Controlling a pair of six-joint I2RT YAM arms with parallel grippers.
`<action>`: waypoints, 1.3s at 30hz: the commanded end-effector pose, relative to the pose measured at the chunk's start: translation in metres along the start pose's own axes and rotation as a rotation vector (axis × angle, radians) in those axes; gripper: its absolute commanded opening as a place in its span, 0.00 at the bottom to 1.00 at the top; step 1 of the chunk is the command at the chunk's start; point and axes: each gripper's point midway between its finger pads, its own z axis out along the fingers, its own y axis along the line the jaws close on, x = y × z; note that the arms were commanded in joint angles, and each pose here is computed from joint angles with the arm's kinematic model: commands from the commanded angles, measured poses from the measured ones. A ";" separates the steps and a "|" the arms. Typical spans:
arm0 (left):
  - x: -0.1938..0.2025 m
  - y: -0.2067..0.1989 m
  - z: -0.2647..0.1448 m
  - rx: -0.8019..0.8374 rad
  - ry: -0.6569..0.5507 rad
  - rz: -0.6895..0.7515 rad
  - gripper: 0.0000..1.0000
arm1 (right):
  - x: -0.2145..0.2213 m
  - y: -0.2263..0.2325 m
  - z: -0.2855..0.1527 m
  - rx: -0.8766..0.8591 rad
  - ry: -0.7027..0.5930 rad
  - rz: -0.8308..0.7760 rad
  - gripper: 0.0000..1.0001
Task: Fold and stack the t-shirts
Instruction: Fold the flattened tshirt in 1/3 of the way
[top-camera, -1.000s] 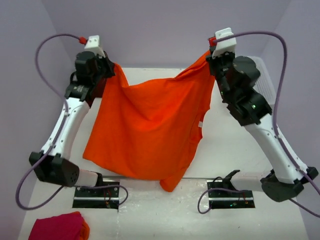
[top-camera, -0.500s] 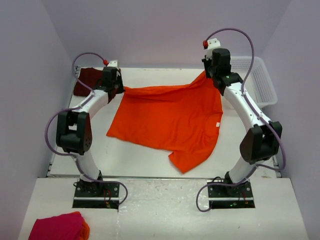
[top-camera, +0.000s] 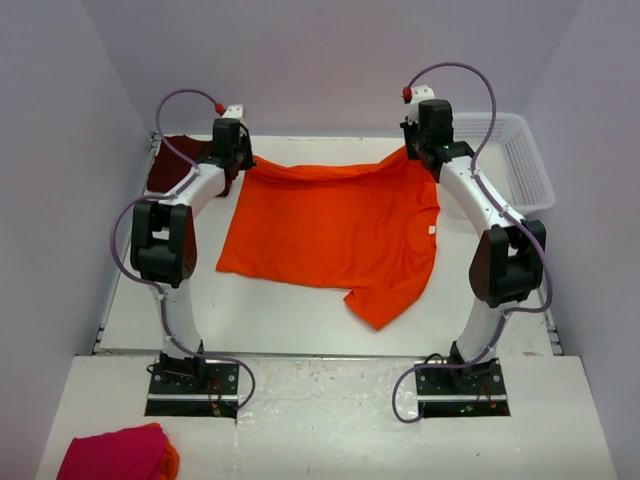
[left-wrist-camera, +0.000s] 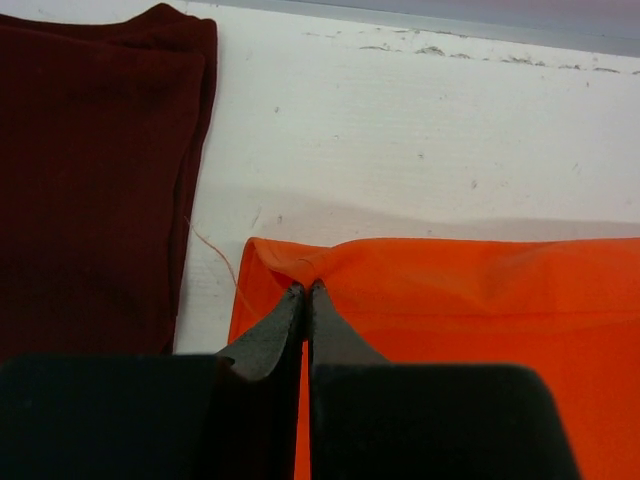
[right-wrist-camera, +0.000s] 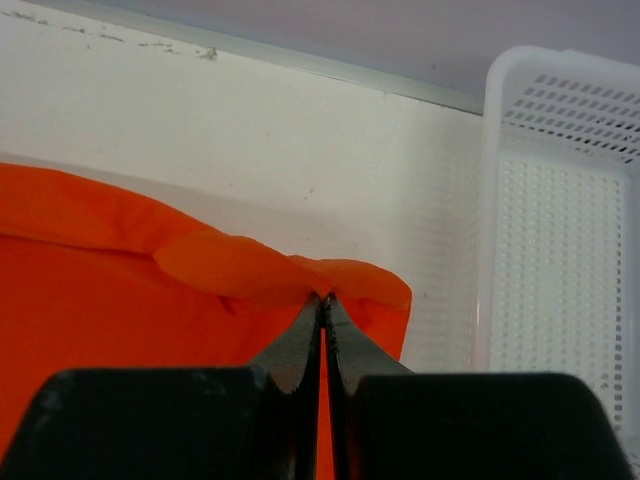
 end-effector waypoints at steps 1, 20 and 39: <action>-0.015 0.011 0.000 -0.035 -0.037 0.007 0.00 | -0.013 -0.006 -0.021 0.002 -0.044 0.062 0.00; 0.053 0.039 -0.008 -0.157 0.174 -0.021 0.00 | 0.096 0.024 -0.078 -0.001 0.208 0.151 0.00; 0.092 0.044 -0.013 -0.166 0.269 -0.021 0.00 | 0.182 0.034 -0.091 0.105 0.458 0.172 0.00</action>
